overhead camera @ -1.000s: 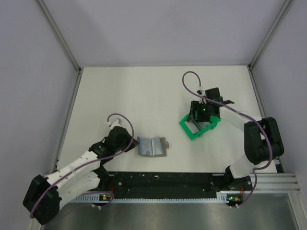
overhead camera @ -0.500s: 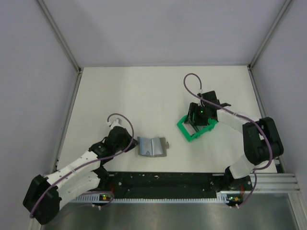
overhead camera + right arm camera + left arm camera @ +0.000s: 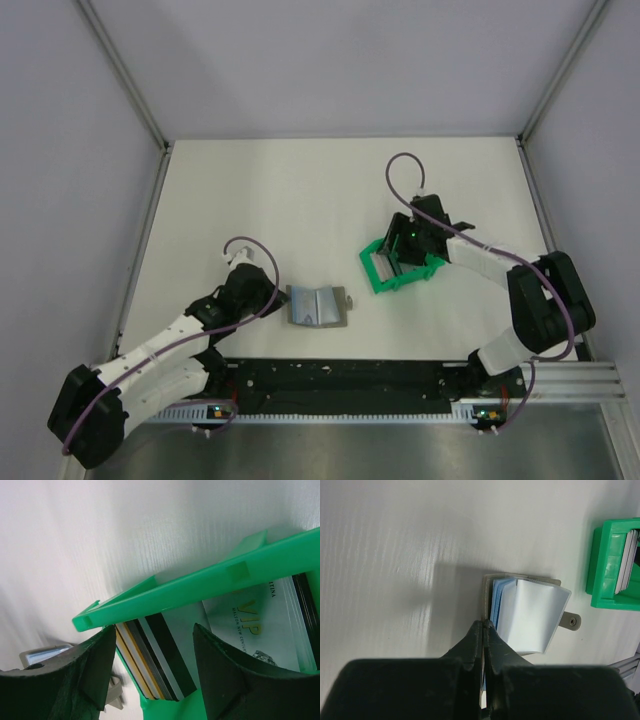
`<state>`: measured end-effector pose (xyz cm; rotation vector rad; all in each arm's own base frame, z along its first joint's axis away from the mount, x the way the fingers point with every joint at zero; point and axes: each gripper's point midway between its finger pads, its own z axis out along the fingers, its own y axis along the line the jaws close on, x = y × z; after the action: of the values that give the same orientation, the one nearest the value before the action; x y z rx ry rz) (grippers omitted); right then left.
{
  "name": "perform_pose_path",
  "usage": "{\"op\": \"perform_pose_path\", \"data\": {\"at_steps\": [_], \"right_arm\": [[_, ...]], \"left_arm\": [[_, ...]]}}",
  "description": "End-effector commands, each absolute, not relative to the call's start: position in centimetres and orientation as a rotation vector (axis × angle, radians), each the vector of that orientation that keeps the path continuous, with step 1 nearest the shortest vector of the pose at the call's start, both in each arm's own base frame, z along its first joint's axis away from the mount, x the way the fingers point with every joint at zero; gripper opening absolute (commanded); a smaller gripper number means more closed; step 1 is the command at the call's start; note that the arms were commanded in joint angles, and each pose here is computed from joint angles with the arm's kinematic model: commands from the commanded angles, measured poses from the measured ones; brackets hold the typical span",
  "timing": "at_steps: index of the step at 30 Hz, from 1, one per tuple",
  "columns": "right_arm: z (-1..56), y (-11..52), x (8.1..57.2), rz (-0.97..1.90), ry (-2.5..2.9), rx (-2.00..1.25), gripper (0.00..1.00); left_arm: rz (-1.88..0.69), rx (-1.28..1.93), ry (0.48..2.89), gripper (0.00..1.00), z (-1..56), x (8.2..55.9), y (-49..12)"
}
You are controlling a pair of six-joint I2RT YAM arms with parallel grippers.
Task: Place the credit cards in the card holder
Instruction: Pick up the credit card from the storage box.
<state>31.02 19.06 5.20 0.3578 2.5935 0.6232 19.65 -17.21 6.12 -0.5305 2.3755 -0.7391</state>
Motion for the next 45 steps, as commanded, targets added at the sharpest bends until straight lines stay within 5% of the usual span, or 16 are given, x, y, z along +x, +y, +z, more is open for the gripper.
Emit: {"op": "perform_pose_path", "data": {"at_steps": [1,13,18,22,33,40,45], "right_arm": [[9.1,19.6,32.5,0.655,2.460,0.190,0.63],[7.6,20.2,30.8,0.650,2.572,-0.058,0.63],[7.3,20.1,30.8,0.635,2.584,-0.058,0.63],[7.5,20.1,30.9,0.628,2.577,-0.060,0.63],[8.1,19.8,30.8,0.617,2.563,-0.062,0.63],[9.0,20.1,31.0,0.638,2.536,-0.096,0.63],[9.3,20.1,31.3,0.635,2.527,-0.104,0.63]], "left_arm": [[-0.786,-0.505,2.331,0.00,7.8,20.4,-17.9],[-0.799,-0.475,2.330,0.00,7.8,20.3,-18.1],[-0.688,-0.481,2.347,0.32,7.7,20.2,-16.6],[-0.638,-0.472,2.331,0.47,8.3,20.4,-15.9],[-0.661,-0.416,2.283,0.46,10.4,21.6,-16.5],[-0.861,-0.252,2.138,0.61,15.8,23.9,-20.4],[-1.049,-0.081,2.189,0.61,17.2,24.7,-25.4]]}}
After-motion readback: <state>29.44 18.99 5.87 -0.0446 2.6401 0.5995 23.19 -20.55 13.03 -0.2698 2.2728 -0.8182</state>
